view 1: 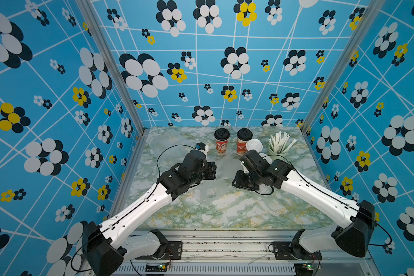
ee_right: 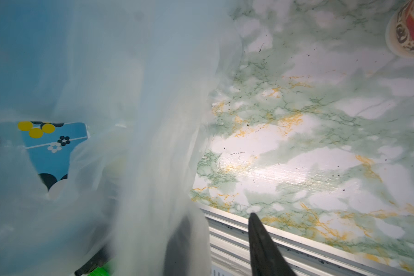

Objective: Pack milk tea into plastic carrier bags
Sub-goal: Pick up the plastic carrier bag from the center of the board.

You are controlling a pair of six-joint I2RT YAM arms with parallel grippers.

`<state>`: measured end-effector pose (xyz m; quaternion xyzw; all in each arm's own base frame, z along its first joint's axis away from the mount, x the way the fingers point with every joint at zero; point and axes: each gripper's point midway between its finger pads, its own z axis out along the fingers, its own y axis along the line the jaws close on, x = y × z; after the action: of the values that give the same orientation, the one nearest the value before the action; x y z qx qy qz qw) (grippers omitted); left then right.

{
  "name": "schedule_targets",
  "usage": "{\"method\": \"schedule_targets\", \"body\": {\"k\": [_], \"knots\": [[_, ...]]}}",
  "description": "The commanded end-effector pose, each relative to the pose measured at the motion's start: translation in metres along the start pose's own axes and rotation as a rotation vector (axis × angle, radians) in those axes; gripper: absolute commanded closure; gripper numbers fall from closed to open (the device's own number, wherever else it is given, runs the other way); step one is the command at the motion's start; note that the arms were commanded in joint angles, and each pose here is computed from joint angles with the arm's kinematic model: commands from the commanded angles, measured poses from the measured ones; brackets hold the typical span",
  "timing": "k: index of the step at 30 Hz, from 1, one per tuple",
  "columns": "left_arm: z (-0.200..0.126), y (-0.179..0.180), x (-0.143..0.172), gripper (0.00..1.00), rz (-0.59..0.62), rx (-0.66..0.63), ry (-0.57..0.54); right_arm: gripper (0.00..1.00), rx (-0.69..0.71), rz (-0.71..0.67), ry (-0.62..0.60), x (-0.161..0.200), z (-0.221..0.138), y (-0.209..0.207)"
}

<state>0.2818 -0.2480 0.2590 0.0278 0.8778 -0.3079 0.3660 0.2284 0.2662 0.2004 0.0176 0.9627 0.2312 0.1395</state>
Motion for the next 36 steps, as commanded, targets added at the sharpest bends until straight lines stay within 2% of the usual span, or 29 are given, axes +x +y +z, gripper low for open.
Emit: {"method": "schedule_targets", "body": {"k": [1,7,11,17,20,24,30,33,36], "knots": [[-0.006,0.001,-0.002,1.00,-0.015,-0.005,-0.034,0.64,-0.062,0.014,-0.008,0.004,-0.013,0.010],[-0.009,-0.002,-0.003,1.00,-0.024,0.010,-0.042,0.81,-0.149,0.027,0.016,0.008,-0.016,0.025],[-0.011,-0.006,-0.003,1.00,-0.036,0.034,-0.038,1.00,-0.153,0.020,0.001,0.006,-0.018,0.026],[-0.019,-0.008,0.002,1.00,-0.045,0.043,-0.008,1.00,-0.043,-0.069,-0.082,-0.015,-0.045,0.013],[-0.025,-0.005,0.007,1.00,-0.042,0.037,0.009,1.00,-0.026,-0.100,-0.079,-0.023,-0.055,0.008],[-0.031,0.020,0.021,1.00,-0.142,-0.095,0.066,1.00,0.004,-0.140,-0.064,-0.028,-0.062,-0.002],[-0.026,0.018,0.037,1.00,-0.157,-0.061,0.127,1.00,0.041,-0.195,-0.012,-0.028,-0.051,-0.011],[-0.026,0.019,0.042,0.94,-0.156,-0.067,0.146,1.00,0.075,-0.199,0.009,-0.027,-0.041,-0.020],[-0.026,0.018,0.042,0.84,-0.143,-0.064,0.156,1.00,0.051,-0.197,0.026,-0.023,-0.032,-0.018]]}}
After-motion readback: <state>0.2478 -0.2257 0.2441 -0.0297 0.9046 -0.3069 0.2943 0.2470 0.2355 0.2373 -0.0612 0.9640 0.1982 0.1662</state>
